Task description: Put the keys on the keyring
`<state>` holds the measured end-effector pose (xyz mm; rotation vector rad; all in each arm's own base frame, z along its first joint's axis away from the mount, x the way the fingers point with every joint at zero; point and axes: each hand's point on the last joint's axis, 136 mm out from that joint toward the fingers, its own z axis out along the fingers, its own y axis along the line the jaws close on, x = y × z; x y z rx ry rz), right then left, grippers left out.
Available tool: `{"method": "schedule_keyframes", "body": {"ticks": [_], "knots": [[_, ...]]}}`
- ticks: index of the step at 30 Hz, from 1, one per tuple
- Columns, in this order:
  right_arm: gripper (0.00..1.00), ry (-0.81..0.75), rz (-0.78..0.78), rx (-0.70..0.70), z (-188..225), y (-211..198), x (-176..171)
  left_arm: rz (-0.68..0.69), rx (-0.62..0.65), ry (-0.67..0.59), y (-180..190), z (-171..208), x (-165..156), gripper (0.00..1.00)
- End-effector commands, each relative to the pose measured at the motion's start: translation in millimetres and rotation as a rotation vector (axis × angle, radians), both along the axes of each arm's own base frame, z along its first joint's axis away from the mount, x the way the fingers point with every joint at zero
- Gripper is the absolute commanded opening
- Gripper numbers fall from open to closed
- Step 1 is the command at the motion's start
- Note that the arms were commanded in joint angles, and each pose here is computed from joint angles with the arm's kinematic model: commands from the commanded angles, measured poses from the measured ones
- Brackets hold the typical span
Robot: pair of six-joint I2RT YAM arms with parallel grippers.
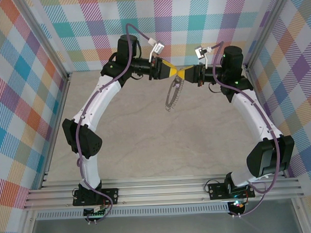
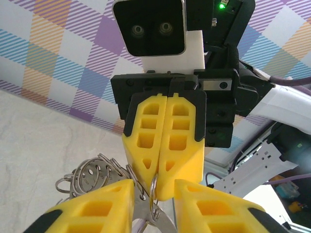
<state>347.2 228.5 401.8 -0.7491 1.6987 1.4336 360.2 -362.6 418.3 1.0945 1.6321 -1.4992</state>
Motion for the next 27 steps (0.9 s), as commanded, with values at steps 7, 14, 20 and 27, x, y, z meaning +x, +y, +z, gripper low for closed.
{"method": "schedule_keyframes", "body": {"ticks": [7, 14, 20, 27], "knots": [[0.00, -0.048, 0.015, 0.016, 9.9, -2.6, -4.6, -0.072, -0.026, -0.020, -6.7, 12.4, -17.8, 0.22], [0.00, -0.049, 0.007, 0.016, 10.6, -2.7, -2.5, -0.092, -0.023, -0.016, -6.3, 10.9, -22.4, 0.19], [0.00, -0.046, 0.000, 0.019, 10.9, -2.7, -0.4, -0.120, -0.020, -0.007, -6.4, 8.2, -28.0, 0.01], [0.28, -0.043, -0.054, 0.040, 20.2, -8.8, 3.7, -0.088, -0.017, -0.013, -8.2, 7.2, -26.4, 0.00]]}}
